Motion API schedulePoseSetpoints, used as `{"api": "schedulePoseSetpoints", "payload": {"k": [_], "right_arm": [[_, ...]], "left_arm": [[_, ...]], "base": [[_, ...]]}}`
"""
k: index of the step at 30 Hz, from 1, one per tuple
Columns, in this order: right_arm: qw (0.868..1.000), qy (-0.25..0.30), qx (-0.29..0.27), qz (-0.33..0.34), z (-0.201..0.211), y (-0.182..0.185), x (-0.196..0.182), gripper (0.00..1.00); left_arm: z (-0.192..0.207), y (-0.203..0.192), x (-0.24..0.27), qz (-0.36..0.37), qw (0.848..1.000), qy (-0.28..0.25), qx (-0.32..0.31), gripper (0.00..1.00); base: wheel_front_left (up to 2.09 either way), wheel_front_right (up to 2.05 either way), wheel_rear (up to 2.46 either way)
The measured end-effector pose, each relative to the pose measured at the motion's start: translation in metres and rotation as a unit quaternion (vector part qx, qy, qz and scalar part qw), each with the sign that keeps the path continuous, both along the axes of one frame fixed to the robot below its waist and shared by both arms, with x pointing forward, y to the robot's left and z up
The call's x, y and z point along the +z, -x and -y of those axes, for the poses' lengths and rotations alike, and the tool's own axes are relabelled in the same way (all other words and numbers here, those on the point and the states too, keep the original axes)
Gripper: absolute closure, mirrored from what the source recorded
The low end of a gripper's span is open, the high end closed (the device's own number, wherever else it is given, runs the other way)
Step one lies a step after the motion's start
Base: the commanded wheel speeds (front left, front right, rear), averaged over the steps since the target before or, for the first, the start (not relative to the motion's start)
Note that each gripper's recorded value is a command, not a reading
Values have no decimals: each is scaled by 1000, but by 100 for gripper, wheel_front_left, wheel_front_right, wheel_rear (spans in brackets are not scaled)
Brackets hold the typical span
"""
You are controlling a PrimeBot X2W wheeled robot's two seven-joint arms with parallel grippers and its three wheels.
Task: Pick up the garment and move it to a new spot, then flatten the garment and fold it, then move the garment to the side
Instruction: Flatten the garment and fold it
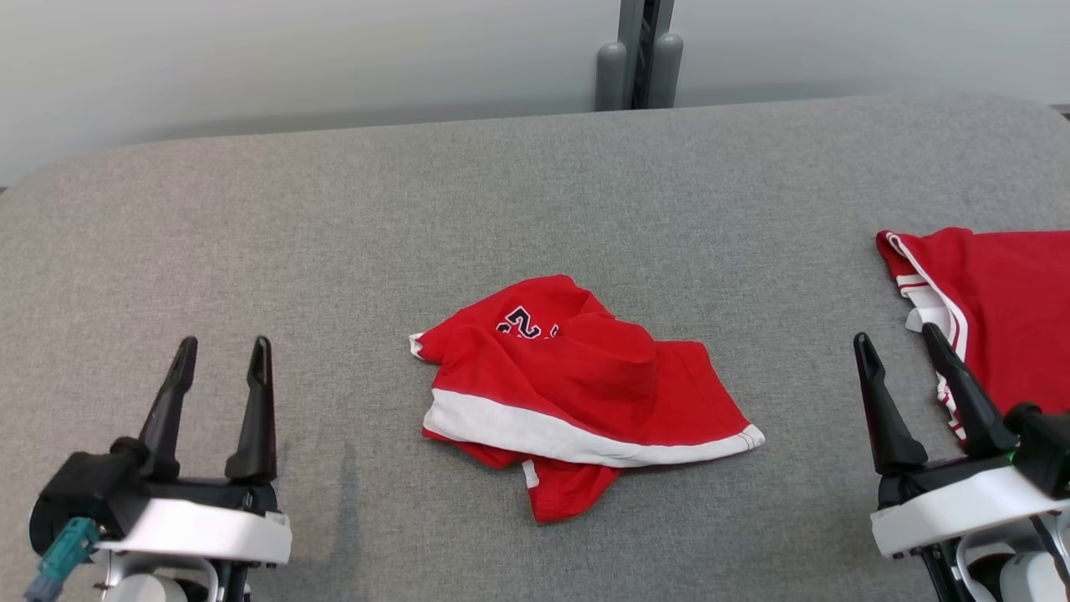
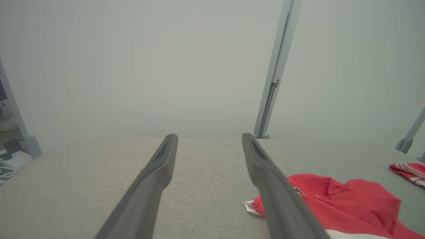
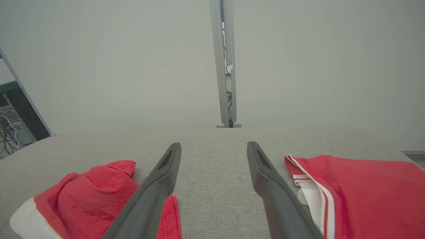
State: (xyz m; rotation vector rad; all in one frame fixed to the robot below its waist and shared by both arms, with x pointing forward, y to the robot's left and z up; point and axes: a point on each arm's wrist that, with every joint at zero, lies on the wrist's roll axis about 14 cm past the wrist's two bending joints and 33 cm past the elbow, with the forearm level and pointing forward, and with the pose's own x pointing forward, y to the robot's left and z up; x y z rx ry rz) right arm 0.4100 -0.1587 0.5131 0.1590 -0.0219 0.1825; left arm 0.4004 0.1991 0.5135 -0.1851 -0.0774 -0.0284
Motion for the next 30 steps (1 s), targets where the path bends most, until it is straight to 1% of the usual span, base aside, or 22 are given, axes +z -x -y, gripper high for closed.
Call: {"api": "schedulePoseSetpoints", "payload": {"k": [6,18,23,25,27,30], "right_arm": [[1000,5,-2,-7,3,10,-2,0],[1000,9,-12,-3,8,13,2,0],[1000,10,-11,-6,8,11,0,0],[1000,12,-11,-11,8,10,-2,0],[1000,12,-11,-12,8,8,-3,0],[1000,12,-11,-14,8,7,-4,0]], "left_arm": [[2,12,-4,-7,1000,-7,0,0],[8,14,-6,-14,1000,-8,-5,0],[26,5,-5,-21,999,-11,-39,0],[39,1,-11,-39,997,-8,-65,0],[52,0,-27,-77,993,0,-94,0],[66,3,-60,-148,981,13,-128,0]], "base": [[0,0,0],[0,0,0],[0,0,0],[0,0,0],[0,0,0],[0,0,0]]}}
